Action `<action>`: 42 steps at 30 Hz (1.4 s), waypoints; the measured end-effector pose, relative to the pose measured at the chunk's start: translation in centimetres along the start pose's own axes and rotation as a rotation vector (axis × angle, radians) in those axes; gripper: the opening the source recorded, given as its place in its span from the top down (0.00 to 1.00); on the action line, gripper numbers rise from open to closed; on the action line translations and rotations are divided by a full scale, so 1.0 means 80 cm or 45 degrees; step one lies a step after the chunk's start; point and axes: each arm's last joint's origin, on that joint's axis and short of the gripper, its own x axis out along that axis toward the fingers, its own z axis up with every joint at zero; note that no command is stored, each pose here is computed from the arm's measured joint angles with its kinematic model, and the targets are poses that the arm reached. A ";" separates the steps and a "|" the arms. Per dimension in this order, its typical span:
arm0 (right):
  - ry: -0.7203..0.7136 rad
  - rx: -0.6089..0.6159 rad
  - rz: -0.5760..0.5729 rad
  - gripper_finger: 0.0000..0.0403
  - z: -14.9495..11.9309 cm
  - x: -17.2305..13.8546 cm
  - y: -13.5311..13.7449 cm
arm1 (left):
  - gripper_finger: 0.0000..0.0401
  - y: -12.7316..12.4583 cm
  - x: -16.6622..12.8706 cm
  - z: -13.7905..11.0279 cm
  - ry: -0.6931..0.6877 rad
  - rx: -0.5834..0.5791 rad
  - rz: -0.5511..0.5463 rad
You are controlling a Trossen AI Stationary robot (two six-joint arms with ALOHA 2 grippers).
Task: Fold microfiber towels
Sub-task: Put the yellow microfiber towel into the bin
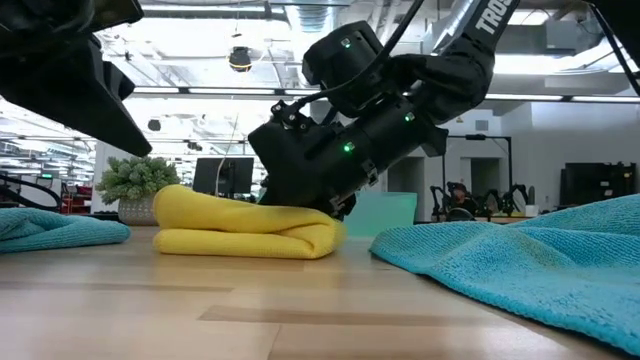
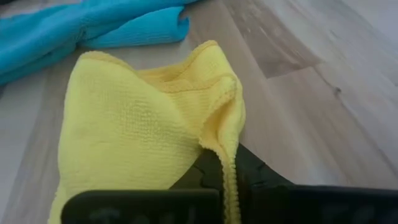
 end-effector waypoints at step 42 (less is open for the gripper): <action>-0.552 0.718 -0.852 0.95 0.098 -0.159 -0.241 | 1.00 0.001 -0.008 -0.014 0.060 0.007 0.043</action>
